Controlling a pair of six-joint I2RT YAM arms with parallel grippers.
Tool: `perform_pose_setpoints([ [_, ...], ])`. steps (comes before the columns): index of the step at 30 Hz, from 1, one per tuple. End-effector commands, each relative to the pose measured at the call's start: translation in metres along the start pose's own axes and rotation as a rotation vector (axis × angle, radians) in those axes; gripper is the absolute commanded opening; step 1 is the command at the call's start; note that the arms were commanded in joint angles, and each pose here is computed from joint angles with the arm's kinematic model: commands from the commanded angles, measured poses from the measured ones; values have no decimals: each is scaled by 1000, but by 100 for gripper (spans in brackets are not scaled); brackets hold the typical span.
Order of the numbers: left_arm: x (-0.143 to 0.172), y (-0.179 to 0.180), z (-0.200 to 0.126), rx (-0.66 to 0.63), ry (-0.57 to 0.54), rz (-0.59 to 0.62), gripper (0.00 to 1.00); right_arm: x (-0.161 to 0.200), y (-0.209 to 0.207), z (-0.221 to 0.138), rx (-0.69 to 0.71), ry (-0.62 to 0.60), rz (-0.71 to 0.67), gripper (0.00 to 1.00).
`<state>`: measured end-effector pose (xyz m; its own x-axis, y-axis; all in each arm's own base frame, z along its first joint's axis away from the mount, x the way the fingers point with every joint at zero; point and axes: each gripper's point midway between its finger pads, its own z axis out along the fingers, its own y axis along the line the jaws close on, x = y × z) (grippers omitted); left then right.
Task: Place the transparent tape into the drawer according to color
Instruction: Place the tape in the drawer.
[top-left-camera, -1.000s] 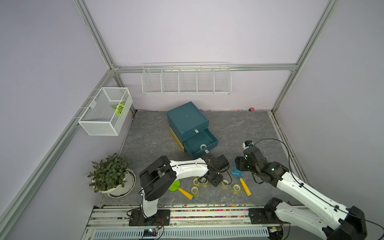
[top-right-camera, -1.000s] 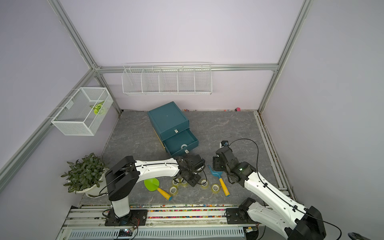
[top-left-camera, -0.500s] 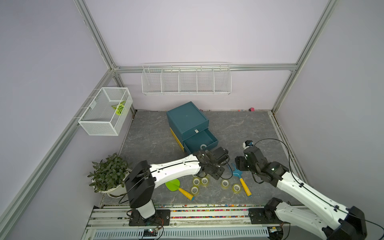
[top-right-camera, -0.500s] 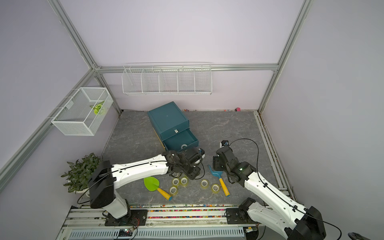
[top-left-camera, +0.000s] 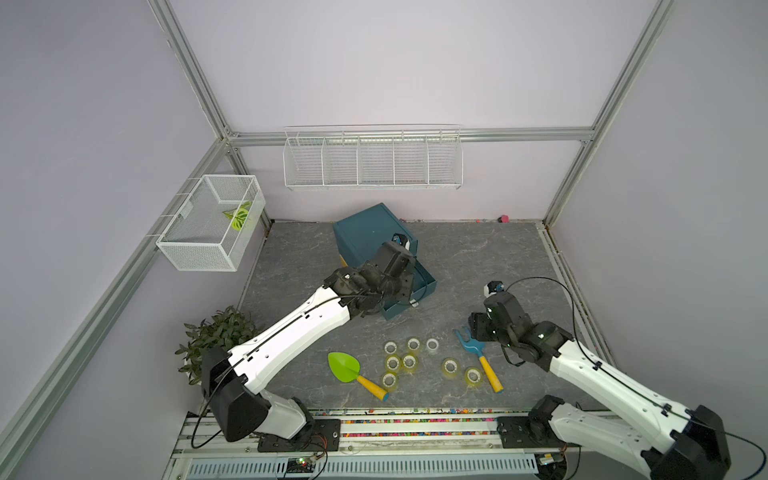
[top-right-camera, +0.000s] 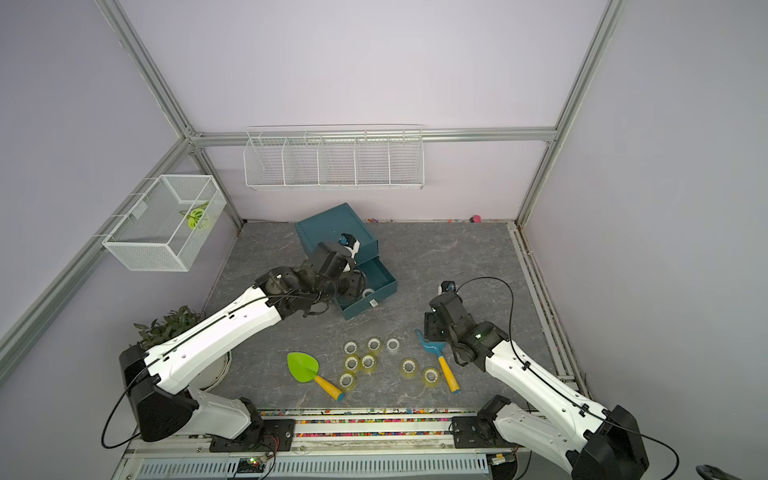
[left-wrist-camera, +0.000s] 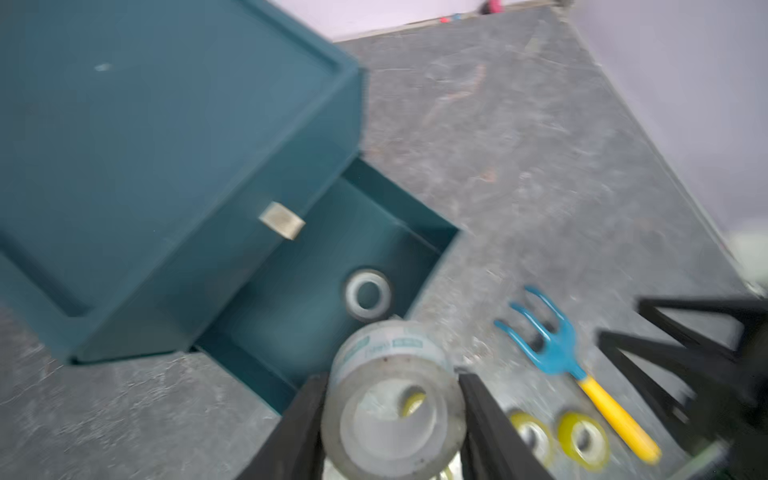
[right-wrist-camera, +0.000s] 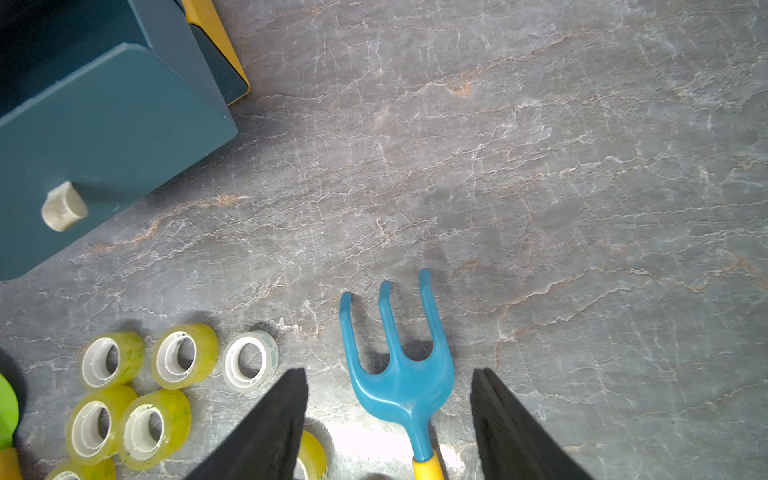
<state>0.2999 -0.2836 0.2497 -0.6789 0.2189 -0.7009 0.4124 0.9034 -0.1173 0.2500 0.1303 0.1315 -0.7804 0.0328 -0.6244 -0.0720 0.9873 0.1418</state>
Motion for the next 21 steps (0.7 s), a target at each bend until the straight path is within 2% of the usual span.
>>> perform_pose_setpoints([
  [1, 10, 13, 29, -45, 38, -49, 41, -11, 5, -1, -15, -21, 27, 67],
  [13, 37, 18, 76, -90, 150, -53, 43, -10, 21, 10, -73, 13, 6, 69],
  [21, 39, 22, 83, -101, 165, -67, 52, -3, 57, 12, -261, 64, -70, 70],
])
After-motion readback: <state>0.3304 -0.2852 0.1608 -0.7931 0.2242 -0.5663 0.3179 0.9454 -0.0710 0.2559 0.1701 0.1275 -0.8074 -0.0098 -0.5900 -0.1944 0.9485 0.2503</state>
